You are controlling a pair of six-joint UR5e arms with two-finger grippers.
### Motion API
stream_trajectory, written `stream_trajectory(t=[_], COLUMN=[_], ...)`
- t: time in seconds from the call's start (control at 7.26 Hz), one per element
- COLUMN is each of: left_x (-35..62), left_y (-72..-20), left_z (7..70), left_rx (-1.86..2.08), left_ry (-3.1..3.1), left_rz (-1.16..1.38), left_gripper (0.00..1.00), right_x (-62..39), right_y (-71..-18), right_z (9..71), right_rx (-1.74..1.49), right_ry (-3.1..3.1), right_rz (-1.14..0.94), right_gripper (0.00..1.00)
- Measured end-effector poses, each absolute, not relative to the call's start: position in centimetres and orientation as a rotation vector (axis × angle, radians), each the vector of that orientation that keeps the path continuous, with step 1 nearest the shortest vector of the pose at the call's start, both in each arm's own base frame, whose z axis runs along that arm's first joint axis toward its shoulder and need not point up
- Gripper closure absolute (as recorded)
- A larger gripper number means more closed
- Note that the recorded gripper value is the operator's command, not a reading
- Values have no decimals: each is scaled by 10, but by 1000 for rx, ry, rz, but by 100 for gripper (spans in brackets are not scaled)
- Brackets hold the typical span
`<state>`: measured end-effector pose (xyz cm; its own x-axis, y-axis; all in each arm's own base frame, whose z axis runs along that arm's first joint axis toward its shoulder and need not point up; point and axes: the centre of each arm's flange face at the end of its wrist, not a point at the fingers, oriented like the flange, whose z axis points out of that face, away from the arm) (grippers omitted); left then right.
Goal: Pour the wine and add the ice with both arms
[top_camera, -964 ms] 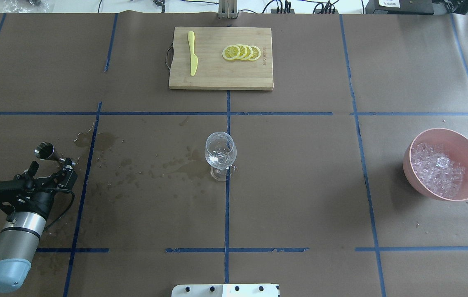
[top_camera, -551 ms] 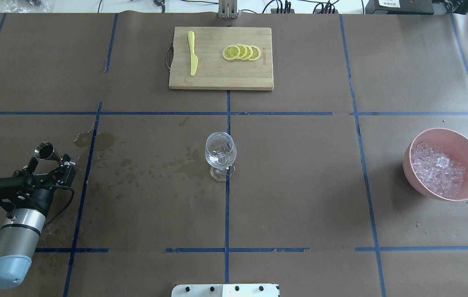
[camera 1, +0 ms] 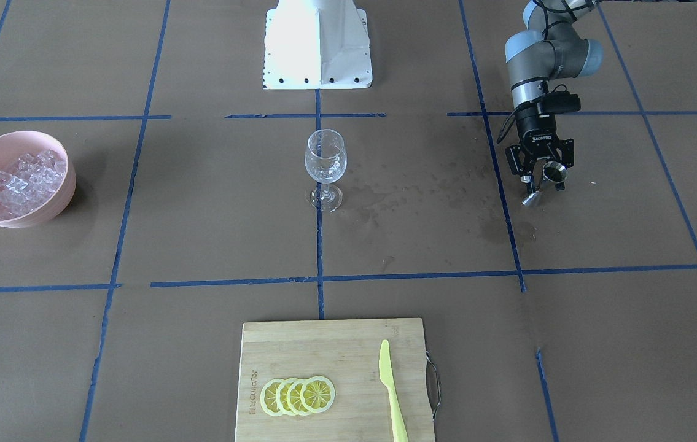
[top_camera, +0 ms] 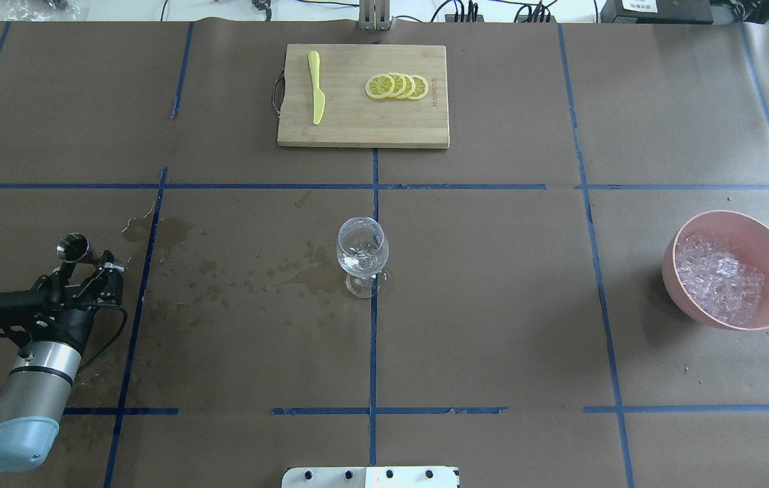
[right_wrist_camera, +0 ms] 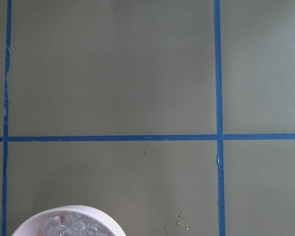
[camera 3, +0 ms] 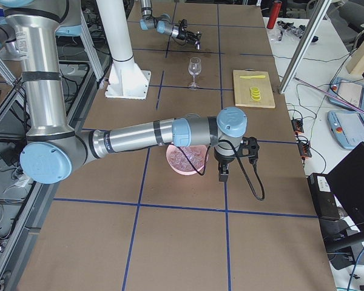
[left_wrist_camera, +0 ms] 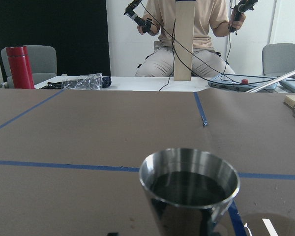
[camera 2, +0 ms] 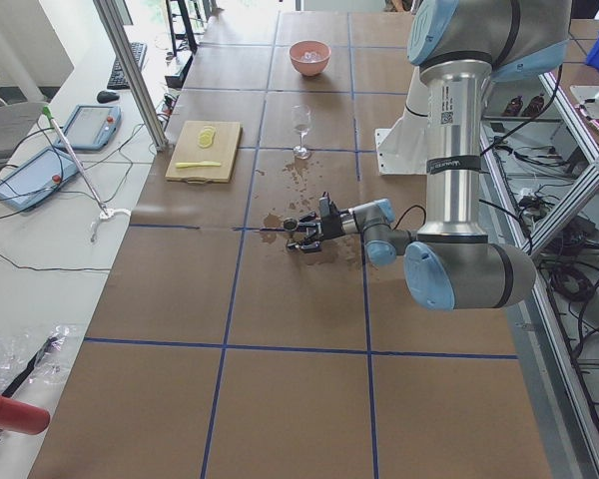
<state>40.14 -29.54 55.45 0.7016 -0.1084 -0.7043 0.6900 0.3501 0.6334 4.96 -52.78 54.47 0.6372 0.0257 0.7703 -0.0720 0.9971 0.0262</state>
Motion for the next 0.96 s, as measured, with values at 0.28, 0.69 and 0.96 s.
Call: stream_trajectory(t=[0.28, 0.69, 0.96], left_x=[403, 392, 363], left_y=[-296, -302, -312], left_z=[556, 543, 523], left_rx=[1101, 1118, 1193], left_ry=[619, 674, 733], left_rz=[-563, -582, -555], left_gripper=[100, 100, 100], right_x=[50, 50, 49], right_y=[-528, -528, -528], right_z=[544, 543, 542], right_rx=[56, 58, 58], right_ry=[-879, -880, -881], right_rz=[58, 59, 60], right_gripper=[0, 0, 0])
